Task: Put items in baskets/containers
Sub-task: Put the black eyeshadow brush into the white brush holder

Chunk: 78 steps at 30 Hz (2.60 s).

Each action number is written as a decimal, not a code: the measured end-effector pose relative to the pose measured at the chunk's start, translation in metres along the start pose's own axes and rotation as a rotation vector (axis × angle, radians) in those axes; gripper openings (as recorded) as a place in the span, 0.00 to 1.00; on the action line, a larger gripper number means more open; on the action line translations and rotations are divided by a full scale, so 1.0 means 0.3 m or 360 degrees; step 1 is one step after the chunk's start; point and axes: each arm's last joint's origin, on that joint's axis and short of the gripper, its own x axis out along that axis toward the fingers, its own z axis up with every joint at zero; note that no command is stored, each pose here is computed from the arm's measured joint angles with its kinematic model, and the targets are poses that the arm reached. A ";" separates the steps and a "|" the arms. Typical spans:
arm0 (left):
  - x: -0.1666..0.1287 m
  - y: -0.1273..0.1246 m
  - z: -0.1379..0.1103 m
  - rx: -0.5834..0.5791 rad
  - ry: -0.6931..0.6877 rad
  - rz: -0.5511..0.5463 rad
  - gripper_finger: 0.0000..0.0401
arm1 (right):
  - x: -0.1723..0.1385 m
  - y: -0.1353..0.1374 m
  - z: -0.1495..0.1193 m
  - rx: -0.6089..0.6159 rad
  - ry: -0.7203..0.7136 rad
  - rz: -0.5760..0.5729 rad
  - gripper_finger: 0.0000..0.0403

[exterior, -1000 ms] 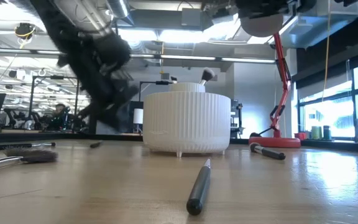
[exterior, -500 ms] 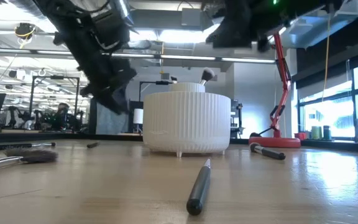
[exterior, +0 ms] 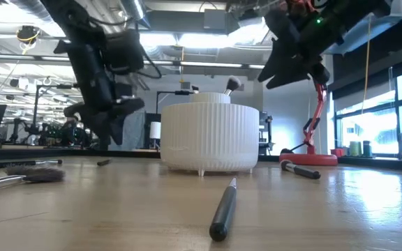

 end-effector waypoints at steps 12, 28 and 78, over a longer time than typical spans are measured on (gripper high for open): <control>0.098 -0.020 -0.048 -0.0003 0.0181 0.0128 0.33 | 0.007 -0.018 -0.001 -0.0039 0.0027 -0.0066 0.37; 0.102 -0.018 -0.050 0.0155 0.0181 0.0129 0.06 | 0.007 -0.019 0.000 -0.0050 0.0009 -0.0087 0.37; -0.192 -0.445 -0.063 0.0362 -0.1542 -0.1496 0.05 | 0.003 -0.040 0.005 -0.0204 -0.0144 -0.0351 0.37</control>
